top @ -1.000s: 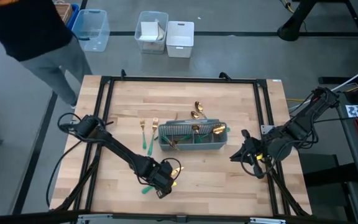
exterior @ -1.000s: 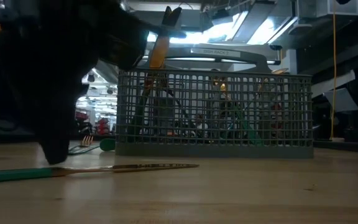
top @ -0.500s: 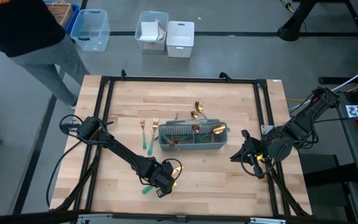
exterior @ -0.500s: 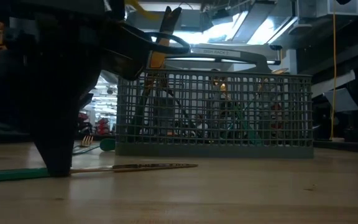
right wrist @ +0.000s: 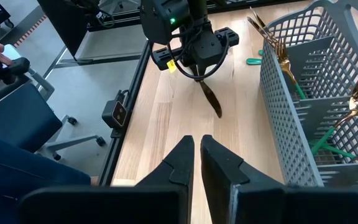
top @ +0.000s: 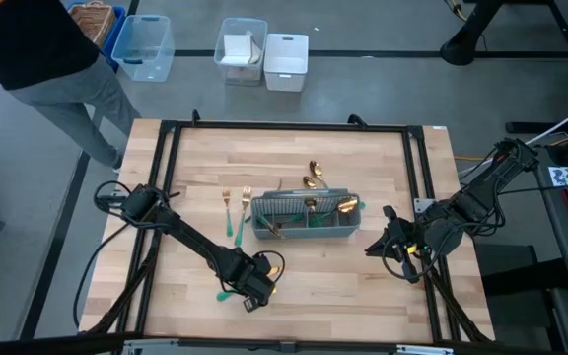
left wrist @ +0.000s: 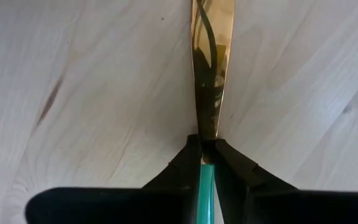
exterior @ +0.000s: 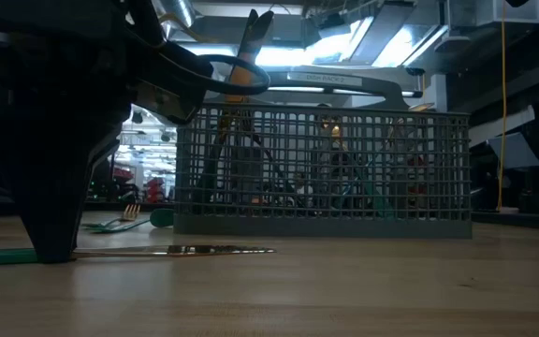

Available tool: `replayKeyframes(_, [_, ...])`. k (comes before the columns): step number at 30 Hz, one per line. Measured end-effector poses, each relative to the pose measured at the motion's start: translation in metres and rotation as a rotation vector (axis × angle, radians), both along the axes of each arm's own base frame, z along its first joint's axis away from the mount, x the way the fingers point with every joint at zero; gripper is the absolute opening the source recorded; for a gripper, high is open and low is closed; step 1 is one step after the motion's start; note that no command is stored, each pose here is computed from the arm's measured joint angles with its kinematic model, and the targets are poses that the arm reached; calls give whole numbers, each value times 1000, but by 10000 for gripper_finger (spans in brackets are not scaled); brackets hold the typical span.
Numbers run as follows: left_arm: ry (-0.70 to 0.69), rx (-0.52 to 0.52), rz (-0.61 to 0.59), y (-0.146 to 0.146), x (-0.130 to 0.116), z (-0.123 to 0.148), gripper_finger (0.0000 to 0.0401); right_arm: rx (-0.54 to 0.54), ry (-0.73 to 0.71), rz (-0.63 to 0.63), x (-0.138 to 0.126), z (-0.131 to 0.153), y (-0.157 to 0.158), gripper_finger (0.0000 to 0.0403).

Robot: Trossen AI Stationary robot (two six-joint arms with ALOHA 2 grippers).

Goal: Sort silverware
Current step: Put the green knife into the gray utensil holder

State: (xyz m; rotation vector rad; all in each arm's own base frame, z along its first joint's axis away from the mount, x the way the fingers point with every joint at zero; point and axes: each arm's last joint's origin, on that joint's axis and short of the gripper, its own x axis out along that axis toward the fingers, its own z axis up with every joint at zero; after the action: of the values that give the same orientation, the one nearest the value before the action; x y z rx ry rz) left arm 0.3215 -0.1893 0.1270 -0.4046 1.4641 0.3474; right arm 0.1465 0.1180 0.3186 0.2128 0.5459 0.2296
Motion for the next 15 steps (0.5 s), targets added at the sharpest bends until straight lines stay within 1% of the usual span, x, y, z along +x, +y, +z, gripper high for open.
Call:
replayKeyframes(5, [-42, -26, 29, -2, 3, 1, 25, -1, 0, 0, 0, 0, 0, 33])
replayKeyframes(9, [-87, -48, 35, -3, 4, 10, 23, -1, 0, 0, 0, 0, 0, 33])
replayKeyframes(15, [-183, -68, 38, -6, 9, 18, 32, 0, 0, 0, 0, 0, 0, 33])
